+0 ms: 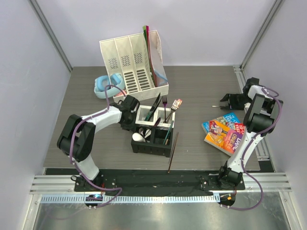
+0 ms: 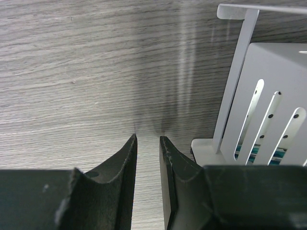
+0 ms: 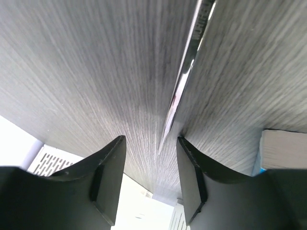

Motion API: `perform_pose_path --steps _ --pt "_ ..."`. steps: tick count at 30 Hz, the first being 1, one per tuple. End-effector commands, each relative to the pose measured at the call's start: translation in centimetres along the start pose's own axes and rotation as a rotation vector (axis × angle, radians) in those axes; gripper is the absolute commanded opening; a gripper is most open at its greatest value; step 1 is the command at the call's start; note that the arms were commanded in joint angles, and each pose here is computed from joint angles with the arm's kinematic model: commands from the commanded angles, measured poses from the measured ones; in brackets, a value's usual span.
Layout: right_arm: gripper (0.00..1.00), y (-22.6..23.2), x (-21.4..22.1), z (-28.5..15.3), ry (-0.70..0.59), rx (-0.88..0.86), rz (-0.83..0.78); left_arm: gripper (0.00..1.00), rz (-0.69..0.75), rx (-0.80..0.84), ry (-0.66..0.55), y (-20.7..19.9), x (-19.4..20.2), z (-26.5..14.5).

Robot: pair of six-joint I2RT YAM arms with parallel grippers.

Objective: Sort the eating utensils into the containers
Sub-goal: Pick up the chopstick from the center of the board.

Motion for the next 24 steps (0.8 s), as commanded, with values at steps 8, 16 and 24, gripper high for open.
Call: perform_pose_path --steps 8,16,24 --pt "0.5 -4.2 -1.9 -0.1 -0.191 0.295 0.172 0.25 -0.005 -0.014 -0.044 0.3 -1.1 -1.2" --pt "0.49 -1.5 -3.4 -1.5 -0.292 0.267 0.267 0.25 -0.002 -0.018 -0.047 0.4 -1.0 -1.2" --pt "0.5 0.5 -4.5 -2.2 -0.348 0.236 0.258 0.25 0.004 -0.023 -0.045 0.6 -0.7 -1.1"
Point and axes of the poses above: each gripper's point midway between its finger pads, its own z axis out along the fingers, its own y axis along the line the jaws close on, x = y × z, the point moved 4 cm from there along -z, back along the fingers, and after that the axes turned 7 degrees about z, right-handed, at the moved point
